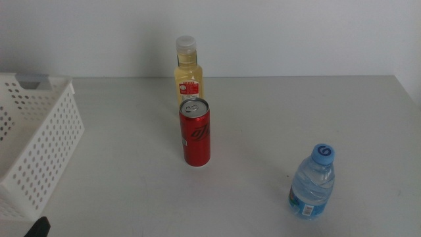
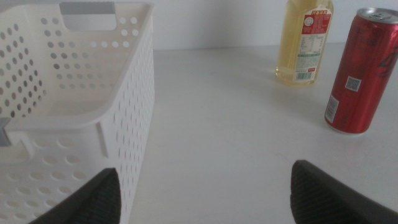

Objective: Use arms to grab the bottles and put them into the dustbin to the left of the table.

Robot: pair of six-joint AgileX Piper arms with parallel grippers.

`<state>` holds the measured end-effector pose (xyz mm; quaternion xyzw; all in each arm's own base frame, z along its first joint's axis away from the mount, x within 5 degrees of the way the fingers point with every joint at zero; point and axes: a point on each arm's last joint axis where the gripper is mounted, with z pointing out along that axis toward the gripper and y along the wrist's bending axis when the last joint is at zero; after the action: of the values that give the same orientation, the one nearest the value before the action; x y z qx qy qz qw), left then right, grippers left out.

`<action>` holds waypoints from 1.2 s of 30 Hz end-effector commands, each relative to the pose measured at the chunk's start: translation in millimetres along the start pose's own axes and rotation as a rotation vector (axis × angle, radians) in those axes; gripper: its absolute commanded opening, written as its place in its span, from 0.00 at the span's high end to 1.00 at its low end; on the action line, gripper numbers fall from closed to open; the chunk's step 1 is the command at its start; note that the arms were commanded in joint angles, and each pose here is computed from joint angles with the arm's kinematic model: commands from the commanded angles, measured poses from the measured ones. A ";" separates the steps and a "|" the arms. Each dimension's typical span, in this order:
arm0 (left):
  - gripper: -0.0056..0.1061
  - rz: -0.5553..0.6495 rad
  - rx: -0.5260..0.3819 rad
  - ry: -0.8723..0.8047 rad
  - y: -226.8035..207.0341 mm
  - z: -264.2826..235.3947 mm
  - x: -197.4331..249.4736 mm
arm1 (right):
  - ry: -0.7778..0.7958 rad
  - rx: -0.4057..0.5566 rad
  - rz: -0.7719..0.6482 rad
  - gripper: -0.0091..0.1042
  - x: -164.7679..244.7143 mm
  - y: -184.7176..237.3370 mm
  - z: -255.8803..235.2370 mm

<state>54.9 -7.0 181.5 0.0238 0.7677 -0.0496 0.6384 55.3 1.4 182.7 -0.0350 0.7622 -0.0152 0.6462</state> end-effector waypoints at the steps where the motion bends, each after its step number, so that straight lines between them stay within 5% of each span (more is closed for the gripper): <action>1: 0.11 -0.022 -0.004 -0.107 0.5 -0.2 -9.5 | -0.101 0.015 -0.008 0.17 -10.6 -1.2 -2.8; 6: 0.11 -0.035 0.027 -0.135 -1.0 11.4 -19.0 | -0.101 0.015 -0.008 0.17 -10.6 -1.2 -2.8; 20: 0.11 0.027 0.356 -0.167 -49.1 61.2 -23.3 | -0.101 0.015 -0.008 0.17 -10.6 -1.2 -2.8; 27: 0.11 0.056 0.372 -0.266 -63.0 78.8 -16.9 | -0.101 0.015 -0.008 0.17 -10.6 -1.2 -2.8; 36: 0.11 0.022 0.379 -0.147 -66.3 87.7 0.1 | -0.101 0.015 -0.008 0.17 -10.6 -1.2 -2.8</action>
<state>135.6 -83.7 152.4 0.1700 0.7537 -0.1654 0.6130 55.3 1.4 182.6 -0.0350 0.7623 -0.0152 0.6461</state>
